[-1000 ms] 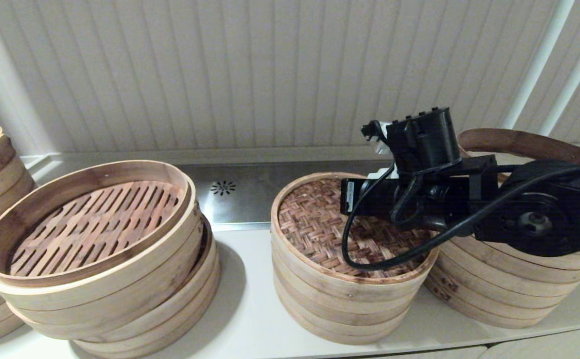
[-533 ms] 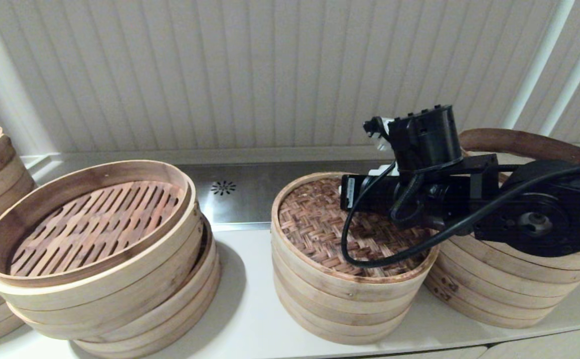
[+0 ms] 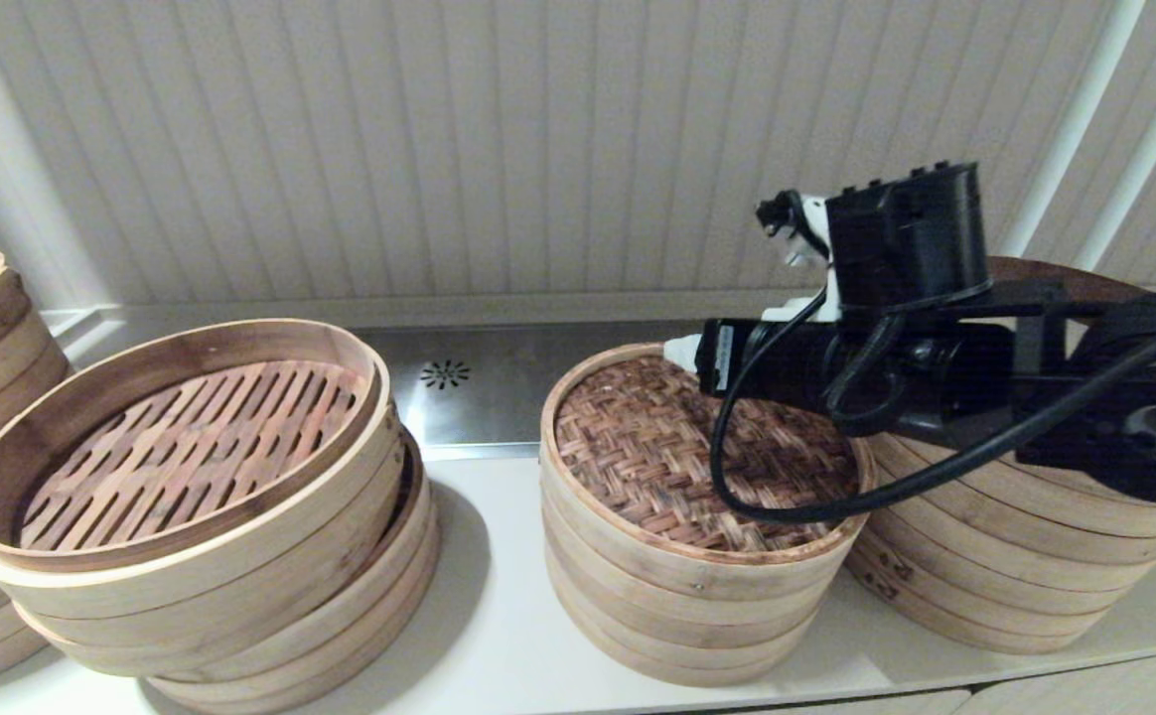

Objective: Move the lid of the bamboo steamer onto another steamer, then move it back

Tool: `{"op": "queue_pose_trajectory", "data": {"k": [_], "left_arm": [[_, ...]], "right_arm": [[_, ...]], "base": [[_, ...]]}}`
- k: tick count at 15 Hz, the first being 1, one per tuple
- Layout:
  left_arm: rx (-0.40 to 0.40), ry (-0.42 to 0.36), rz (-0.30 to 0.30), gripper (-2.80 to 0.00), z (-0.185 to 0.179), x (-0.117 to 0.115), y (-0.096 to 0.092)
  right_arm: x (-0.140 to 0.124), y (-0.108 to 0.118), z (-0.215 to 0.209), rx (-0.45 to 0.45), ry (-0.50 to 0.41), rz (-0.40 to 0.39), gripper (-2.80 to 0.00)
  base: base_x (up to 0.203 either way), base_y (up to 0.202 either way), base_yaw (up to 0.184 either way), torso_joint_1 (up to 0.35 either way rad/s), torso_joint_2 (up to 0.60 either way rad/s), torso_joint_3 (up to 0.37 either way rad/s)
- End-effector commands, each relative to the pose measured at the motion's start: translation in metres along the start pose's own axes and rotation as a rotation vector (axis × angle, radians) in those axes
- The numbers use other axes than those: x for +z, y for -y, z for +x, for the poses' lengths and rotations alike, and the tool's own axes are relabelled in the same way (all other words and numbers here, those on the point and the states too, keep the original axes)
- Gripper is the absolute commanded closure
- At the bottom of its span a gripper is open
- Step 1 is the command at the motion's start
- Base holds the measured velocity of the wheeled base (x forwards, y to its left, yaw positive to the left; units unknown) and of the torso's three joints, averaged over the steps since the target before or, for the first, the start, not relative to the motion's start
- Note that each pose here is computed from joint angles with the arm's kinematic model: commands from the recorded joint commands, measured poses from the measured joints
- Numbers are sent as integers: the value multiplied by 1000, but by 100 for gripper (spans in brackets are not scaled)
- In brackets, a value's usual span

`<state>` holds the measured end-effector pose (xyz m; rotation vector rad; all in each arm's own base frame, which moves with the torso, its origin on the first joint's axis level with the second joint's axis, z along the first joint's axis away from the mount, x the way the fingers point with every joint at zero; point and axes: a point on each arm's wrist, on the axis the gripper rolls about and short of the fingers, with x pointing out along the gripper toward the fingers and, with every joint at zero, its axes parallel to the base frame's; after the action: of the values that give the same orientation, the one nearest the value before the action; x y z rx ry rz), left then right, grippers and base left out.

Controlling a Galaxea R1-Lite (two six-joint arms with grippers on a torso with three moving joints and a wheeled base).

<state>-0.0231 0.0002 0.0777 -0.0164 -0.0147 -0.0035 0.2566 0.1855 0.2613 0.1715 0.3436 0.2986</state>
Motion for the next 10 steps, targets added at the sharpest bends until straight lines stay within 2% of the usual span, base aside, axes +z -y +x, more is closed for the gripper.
{"op": "queue_pose_trajectory", "data": {"k": [1, 2, 3, 5, 7, 10], "left_arm": [[0, 1, -1, 0, 0, 0, 0], [0, 1, -1, 0, 0, 0, 0], [0, 1, -1, 0, 0, 0, 0], [0, 1, -1, 0, 0, 0, 0], [0, 0, -1, 0, 0, 0, 0], [0, -2, -1, 0, 0, 0, 0]], "right_arm": [[33, 5, -49, 38, 135, 20, -280], [44, 8, -68, 47, 179, 22, -280], [56, 15, -89, 42, 215, 21, 0], [76, 34, -126, -7, 295, 7, 0], [92, 56, -159, -102, 388, -28, 0], [105, 78, -213, -247, 452, -63, 0]], "base": [[0, 0, 0, 0, 0, 0], [0, 0, 0, 0, 0, 0], [0, 0, 0, 0, 0, 0], [0, 0, 0, 0, 0, 0], [0, 0, 0, 0, 0, 0], [0, 0, 0, 0, 0, 0]]}}
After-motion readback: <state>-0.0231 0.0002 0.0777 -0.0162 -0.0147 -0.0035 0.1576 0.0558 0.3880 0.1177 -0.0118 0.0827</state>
